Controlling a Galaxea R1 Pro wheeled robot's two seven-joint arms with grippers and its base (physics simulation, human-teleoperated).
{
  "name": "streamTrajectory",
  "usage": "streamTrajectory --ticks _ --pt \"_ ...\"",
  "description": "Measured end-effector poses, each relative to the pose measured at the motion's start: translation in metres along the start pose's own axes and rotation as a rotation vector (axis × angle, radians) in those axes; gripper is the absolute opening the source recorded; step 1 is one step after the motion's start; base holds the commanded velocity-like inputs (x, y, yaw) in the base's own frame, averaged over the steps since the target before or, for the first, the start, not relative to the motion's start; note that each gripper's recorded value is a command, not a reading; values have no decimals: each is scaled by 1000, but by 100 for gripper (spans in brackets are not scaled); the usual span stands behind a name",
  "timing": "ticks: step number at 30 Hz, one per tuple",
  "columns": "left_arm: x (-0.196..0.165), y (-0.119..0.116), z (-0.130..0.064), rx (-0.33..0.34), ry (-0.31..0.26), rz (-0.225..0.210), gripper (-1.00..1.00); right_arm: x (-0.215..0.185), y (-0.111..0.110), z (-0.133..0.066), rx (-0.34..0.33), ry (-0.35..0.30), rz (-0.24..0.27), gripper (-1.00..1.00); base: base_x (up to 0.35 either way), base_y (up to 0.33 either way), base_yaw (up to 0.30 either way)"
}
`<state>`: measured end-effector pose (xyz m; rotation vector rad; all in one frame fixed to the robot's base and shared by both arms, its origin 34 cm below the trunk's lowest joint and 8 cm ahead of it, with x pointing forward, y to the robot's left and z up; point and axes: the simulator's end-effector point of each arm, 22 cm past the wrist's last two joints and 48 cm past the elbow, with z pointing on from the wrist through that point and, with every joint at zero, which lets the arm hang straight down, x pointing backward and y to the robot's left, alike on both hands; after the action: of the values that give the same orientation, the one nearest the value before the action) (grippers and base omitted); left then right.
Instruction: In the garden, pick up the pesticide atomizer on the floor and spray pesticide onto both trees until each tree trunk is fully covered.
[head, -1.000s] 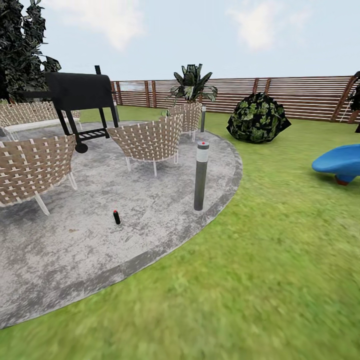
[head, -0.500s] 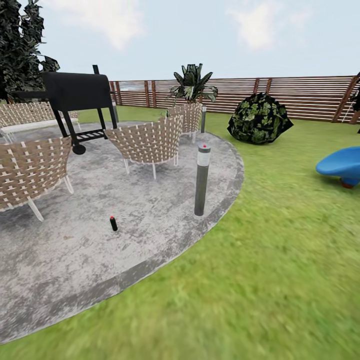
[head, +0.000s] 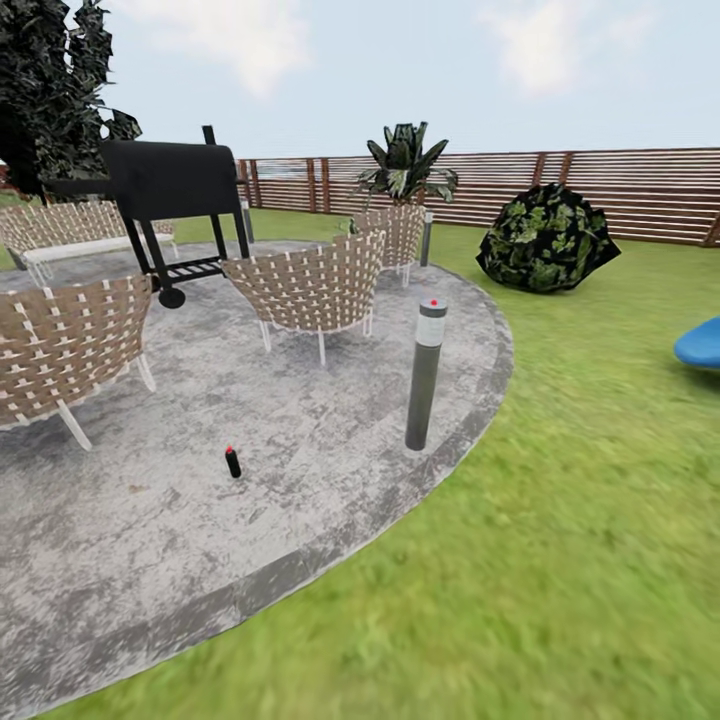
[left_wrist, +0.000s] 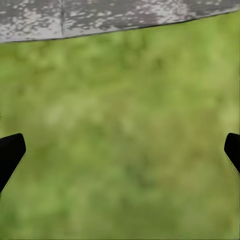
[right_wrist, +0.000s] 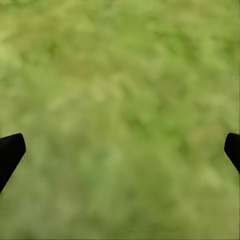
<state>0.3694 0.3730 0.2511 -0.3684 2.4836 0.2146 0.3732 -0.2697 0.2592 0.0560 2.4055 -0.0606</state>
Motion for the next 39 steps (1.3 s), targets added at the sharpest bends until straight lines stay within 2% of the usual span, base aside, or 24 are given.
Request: streamTrajectory --ticks 11,17,29,39 --pt "4 1 0 -2 9 3 100 5 0 0 -1 11 -1 100 338 -47 221" --pt "7 1 0 -3 14 4 100 7 0 -1 0 17 -2 100 308 -176 183" --pt "7 2 0 -6 15 2 100 8 0 -1 0 19 -2 100 298 -191 24" --pt "7 3 0 -8 14 2 100 8 1 -1 0 19 -1 100 294 -196 238"
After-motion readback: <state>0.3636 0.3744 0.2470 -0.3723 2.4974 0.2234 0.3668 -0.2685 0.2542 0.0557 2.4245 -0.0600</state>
